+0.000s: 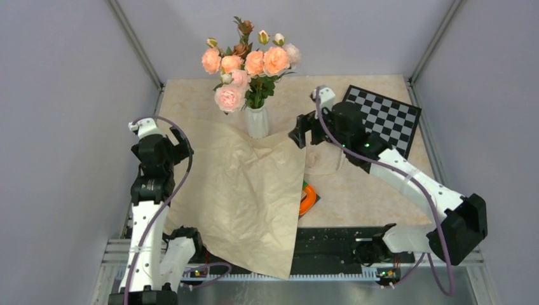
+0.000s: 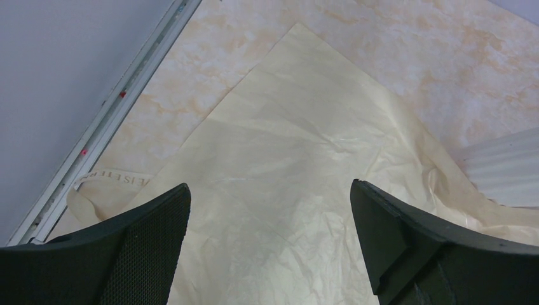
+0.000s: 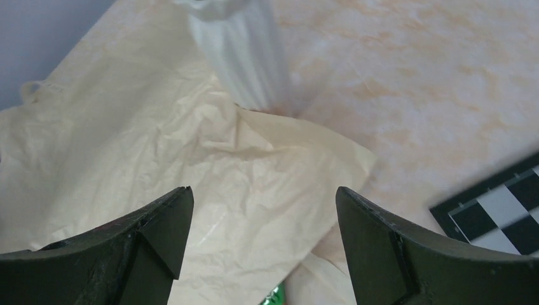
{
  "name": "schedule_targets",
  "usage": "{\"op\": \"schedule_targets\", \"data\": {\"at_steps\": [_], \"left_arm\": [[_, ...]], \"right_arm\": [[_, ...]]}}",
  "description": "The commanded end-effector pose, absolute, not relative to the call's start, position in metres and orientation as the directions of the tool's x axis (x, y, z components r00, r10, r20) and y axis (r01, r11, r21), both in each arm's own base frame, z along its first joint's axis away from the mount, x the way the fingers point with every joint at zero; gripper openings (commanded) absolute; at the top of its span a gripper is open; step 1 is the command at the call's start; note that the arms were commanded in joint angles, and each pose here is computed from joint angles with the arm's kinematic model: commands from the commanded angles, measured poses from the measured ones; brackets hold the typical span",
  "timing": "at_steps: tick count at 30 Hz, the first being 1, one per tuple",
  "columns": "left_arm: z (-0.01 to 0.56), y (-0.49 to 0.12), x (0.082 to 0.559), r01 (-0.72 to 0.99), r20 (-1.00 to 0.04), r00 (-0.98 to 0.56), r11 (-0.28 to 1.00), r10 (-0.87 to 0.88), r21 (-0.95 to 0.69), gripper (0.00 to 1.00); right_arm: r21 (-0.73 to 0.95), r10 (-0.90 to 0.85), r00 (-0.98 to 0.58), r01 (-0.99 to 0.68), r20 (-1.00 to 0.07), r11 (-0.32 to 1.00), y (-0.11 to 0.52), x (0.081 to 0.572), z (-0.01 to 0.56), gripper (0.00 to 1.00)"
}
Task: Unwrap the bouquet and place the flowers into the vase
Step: Reset both arms
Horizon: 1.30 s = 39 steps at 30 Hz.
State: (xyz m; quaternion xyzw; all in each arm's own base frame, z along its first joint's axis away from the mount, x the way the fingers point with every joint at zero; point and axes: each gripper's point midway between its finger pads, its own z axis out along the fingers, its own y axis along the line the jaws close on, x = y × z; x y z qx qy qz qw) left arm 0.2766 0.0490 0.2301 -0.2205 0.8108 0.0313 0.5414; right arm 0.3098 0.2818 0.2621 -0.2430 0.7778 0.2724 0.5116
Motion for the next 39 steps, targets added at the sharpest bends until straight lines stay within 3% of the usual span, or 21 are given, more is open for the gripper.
{"op": "schedule_targets", "data": {"at_steps": [1, 7, 13, 24, 39], "left_arm": [[0.247, 0.061, 0.274, -0.437, -0.918, -0.231, 0.877, -0.322, -0.197, 0.99], [0.264, 0.058, 0.269, -0.414, -0.93, -0.175, 0.881, -0.323, -0.228, 0.99], [0.277, 0.062, 0.253, -0.44, -0.938, -0.139, 0.868, -0.318, -0.229, 0.99], [0.291, 0.059, 0.231, -0.397, -0.957, -0.066, 0.887, -0.282, -0.234, 0.99], [0.286, 0.055, 0.231, -0.376, -0.956, -0.051, 0.892, -0.289, -0.249, 0.99]], "right_arm": [[0.25, 0.028, -0.405, -0.509, -0.914, 0.824, 0.228, 0.321, 0.272, 0.84], [0.218, 0.095, -0.417, -0.257, -0.904, 0.942, 0.133, 0.335, 0.268, 0.85], [0.161, 0.134, -0.309, -0.065, -0.942, 0.985, 0.06, 0.33, 0.296, 0.85], [0.097, 0.097, -0.011, -0.03, -0.995, 0.995, 0.035, 0.307, 0.353, 0.87], [0.098, 0.099, 0.024, -0.027, -0.995, 0.995, 0.032, 0.298, 0.349, 0.87]]}}
